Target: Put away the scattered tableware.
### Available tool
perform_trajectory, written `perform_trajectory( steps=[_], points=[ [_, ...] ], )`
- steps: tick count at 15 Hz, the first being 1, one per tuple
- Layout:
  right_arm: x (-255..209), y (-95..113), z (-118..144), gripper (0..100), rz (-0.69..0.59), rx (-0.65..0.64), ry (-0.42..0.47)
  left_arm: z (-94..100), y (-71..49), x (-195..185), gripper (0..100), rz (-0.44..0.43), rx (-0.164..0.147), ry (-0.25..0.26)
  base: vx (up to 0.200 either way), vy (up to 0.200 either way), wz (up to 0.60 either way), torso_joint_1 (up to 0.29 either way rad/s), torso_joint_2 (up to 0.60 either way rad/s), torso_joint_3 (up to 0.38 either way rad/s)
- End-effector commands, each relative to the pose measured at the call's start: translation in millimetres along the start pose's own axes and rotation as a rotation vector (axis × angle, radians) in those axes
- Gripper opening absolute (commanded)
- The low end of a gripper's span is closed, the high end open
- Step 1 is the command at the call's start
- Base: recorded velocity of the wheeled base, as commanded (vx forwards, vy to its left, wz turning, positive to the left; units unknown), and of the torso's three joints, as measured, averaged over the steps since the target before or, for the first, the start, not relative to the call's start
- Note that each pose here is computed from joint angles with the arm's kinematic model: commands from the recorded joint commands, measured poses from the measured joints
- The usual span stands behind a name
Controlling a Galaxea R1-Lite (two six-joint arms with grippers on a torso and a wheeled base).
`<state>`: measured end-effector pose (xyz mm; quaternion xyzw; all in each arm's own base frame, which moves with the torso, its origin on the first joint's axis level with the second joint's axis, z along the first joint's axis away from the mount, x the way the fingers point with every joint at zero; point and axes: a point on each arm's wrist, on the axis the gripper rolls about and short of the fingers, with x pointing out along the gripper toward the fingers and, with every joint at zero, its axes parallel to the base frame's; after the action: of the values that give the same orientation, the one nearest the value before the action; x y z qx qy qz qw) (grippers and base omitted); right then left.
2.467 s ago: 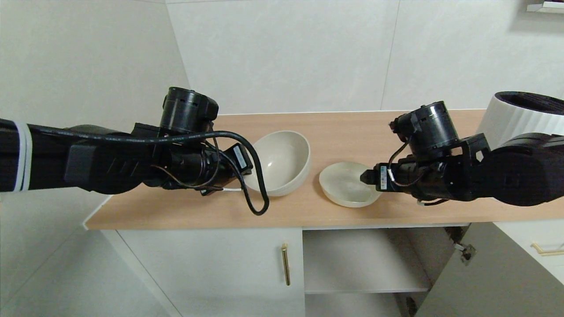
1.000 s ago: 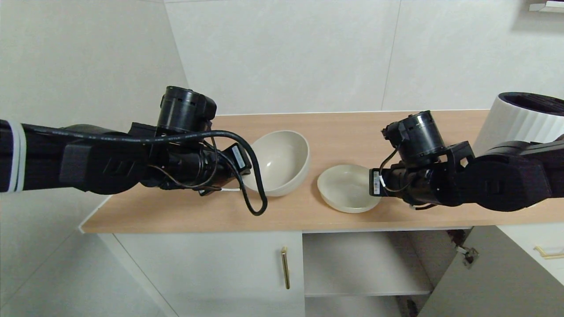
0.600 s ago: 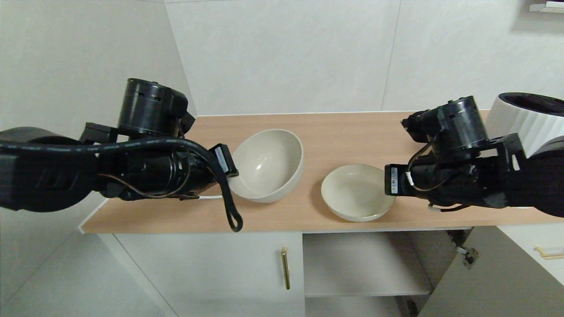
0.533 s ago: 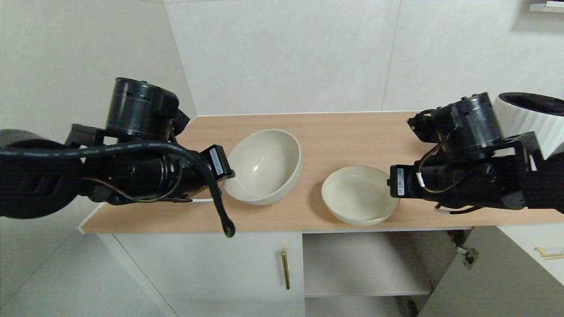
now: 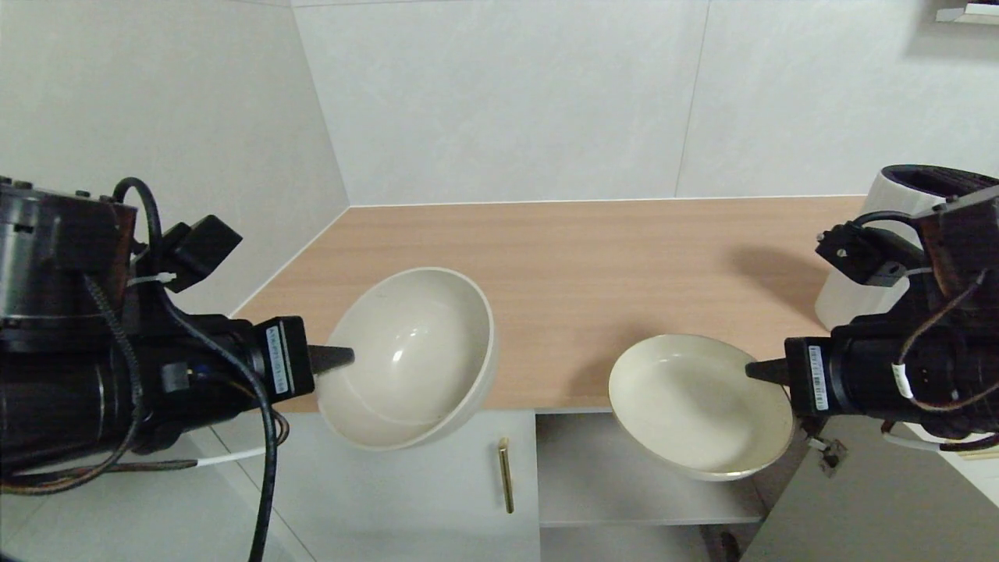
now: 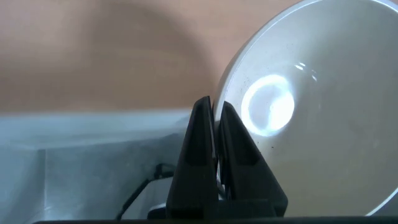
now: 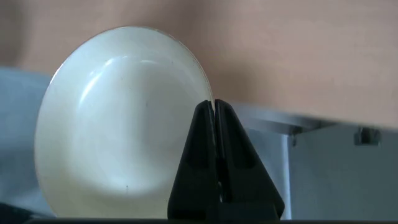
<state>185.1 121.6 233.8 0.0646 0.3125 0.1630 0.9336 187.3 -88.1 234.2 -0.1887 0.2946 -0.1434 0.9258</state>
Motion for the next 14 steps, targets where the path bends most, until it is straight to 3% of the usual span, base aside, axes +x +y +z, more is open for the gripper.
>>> perform_trajectory(
  steps=[1,8,14],
  points=[
    [-18.5,-3.6,-5.3,0,0.057,0.002,-0.022,-2.5,1.2,-13.0,0,-0.018,0.001,-0.023,0.000,0.000,0.00,0.000,0.00,0.000],
    [-8.6,-4.5,-10.5,0,0.050,-0.004,0.020,-6.5,1.0,-5.4,0,-0.014,0.007,0.010,0.000,0.000,0.00,0.000,0.00,0.000],
    [-5.8,-4.7,-10.9,0,0.044,-0.004,0.028,-7.9,1.8,-1.0,0,-0.007,0.008,0.026,-0.167,0.000,0.00,0.007,0.00,-0.008]
  ],
)
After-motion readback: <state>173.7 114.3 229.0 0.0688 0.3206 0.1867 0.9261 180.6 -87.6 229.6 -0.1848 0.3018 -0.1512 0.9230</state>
